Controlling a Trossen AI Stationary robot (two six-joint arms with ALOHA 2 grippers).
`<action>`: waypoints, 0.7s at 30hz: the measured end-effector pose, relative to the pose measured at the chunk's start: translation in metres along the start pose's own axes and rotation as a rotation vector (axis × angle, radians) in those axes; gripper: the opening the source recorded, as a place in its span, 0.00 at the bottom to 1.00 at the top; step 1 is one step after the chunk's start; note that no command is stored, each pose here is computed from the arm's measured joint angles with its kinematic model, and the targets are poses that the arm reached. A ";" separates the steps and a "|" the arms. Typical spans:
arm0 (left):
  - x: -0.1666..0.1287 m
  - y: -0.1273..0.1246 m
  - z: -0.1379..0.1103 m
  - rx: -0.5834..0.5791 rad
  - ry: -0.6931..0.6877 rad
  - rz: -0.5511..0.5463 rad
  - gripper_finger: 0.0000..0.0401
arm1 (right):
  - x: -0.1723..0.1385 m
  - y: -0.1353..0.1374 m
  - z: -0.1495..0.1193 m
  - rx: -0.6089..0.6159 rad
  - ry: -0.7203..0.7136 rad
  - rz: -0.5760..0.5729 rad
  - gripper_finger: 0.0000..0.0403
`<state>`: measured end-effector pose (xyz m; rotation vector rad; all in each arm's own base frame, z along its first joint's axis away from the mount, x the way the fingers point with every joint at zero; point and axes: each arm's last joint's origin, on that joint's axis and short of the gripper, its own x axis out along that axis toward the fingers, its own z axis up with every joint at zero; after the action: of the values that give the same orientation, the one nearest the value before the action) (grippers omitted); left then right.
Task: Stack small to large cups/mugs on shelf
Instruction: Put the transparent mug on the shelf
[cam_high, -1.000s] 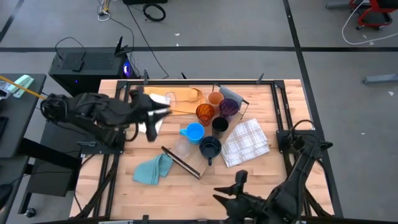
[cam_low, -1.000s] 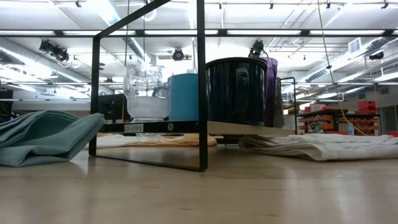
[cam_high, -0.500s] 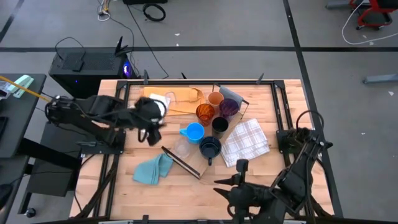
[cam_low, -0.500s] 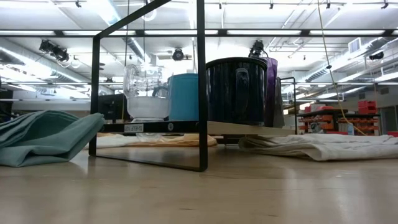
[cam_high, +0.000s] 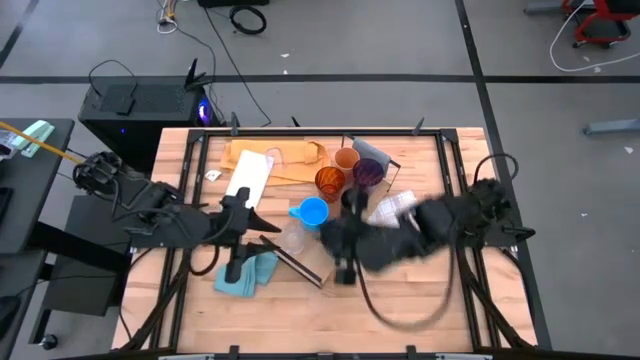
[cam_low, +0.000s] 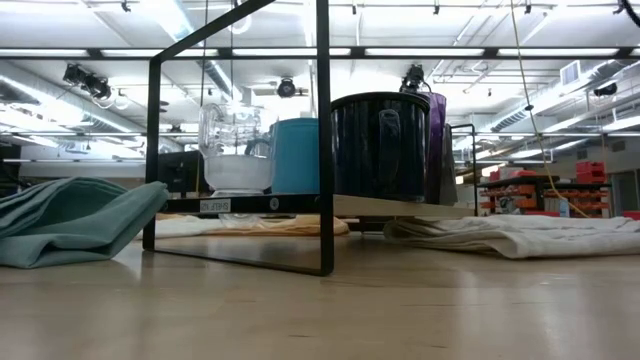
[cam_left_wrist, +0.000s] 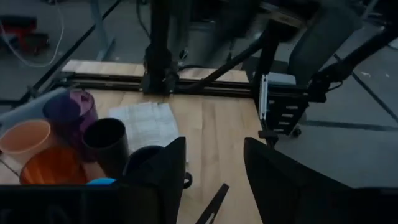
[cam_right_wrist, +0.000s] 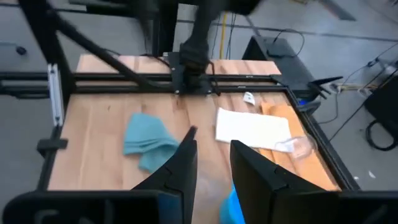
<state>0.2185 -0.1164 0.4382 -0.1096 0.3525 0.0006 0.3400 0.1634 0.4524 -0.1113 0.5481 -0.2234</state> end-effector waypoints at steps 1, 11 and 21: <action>0.000 0.000 0.000 0.011 0.001 0.001 0.42 | 0.002 -0.010 0.004 0.007 -0.008 0.006 0.25; 0.001 0.033 -0.010 0.027 0.128 0.223 0.41 | -0.025 -0.079 0.040 0.065 -0.242 -0.080 0.25; 0.025 0.161 -0.004 -0.081 0.303 0.544 0.45 | -0.061 -0.100 0.046 0.024 -0.329 -0.100 0.25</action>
<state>0.2375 0.0429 0.4085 -0.0907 0.6763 0.5410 0.2956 0.0828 0.5387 -0.1496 0.2125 -0.3026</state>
